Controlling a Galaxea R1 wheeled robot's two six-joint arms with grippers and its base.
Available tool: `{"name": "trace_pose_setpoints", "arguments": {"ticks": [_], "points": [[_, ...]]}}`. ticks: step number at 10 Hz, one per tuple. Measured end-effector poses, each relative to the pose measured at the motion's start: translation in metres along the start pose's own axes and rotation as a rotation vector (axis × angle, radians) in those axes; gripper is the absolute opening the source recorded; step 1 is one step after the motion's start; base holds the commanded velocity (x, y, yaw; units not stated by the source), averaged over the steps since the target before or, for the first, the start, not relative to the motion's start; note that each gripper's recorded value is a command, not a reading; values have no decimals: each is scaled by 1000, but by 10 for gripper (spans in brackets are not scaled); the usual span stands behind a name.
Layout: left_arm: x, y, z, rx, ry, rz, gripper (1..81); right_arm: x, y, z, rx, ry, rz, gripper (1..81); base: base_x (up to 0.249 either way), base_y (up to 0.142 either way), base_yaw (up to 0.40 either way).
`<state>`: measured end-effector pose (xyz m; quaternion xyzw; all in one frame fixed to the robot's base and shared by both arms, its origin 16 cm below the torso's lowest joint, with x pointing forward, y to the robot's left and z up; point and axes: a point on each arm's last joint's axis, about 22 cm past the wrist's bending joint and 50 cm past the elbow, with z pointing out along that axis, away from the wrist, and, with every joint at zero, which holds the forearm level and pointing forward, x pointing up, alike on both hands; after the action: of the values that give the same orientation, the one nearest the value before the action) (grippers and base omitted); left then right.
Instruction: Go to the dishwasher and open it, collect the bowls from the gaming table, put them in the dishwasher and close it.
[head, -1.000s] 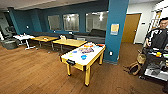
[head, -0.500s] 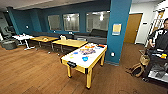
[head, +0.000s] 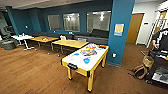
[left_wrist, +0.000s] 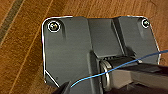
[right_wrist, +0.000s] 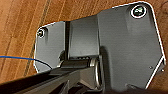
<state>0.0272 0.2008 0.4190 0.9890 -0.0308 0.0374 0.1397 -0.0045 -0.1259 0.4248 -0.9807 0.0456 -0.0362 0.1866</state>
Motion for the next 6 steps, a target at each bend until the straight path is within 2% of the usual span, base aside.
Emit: {"name": "trace_pose_setpoints", "arguments": {"ticks": [6], "points": [[0,1,0,-1,0,0,811,0,0,0,0,0,0,811,167,64,0]]}}
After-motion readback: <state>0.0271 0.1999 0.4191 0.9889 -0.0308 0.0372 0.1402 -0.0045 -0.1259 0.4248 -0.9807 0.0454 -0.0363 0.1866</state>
